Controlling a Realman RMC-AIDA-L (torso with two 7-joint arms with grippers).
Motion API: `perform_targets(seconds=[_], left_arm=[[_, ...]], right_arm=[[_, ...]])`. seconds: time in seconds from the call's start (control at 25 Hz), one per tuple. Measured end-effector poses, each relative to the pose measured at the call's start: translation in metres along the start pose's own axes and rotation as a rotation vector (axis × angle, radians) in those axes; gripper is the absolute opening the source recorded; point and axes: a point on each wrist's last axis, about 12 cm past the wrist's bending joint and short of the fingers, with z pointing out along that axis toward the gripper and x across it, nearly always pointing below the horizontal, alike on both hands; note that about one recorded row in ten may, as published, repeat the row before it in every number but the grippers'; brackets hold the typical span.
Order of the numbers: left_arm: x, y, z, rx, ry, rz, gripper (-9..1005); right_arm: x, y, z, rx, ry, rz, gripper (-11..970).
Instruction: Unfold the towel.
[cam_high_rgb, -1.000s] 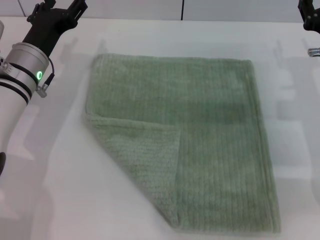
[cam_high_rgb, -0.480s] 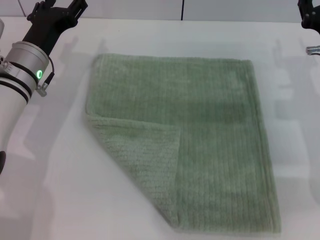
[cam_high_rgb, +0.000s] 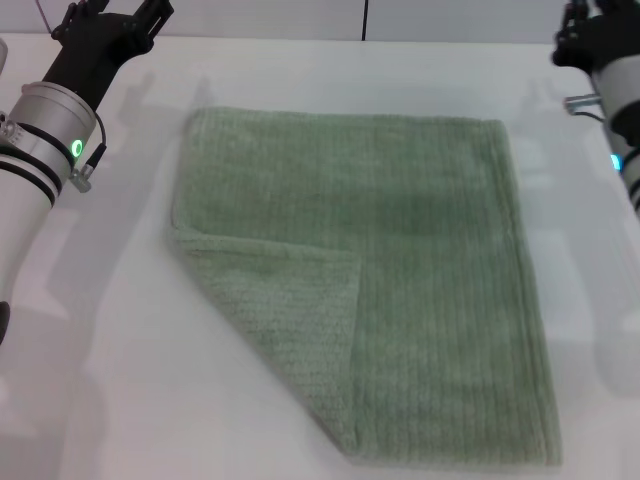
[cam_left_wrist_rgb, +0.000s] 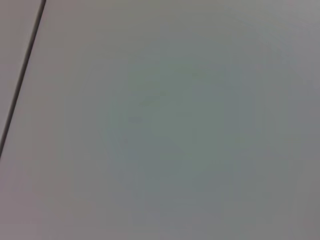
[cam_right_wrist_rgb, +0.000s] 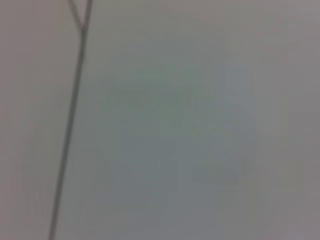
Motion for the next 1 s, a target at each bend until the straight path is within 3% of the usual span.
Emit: perform_targets(seconds=[0.2, 0.32, 0.4, 0.68, 0.84, 1.0], left_arm=[[0.0, 0.002, -0.001, -0.003, -0.003, 0.002, 821], [-0.001, 0.003, -0.001, -0.004, -0.006, 0.005, 819], [-0.002, 0.005, -0.002, -0.008, -0.008, 0.008, 818], [-0.004, 0.007, -0.001, -0.011, -0.013, 0.016, 815], [-0.005, 0.008, -0.001, -0.012, -0.017, 0.02, 813], [-0.007, 0.009, 0.0, -0.012, -0.023, 0.025, 811]], right_arm=[[-0.013, 0.015, 0.011, -0.064, 0.152, 0.019, 80], [-0.019, 0.014, 0.014, -0.101, 0.209, 0.054, 40], [-0.029, 0.007, 0.018, -0.151, 0.28, 0.149, 14], [-0.045, -0.008, 0.024, -0.289, 0.411, 0.259, 16], [-0.057, -0.008, 0.027, -0.35, 0.471, 0.213, 17], [-0.068, 0.003, 0.03, -0.367, 0.56, 0.052, 16]])
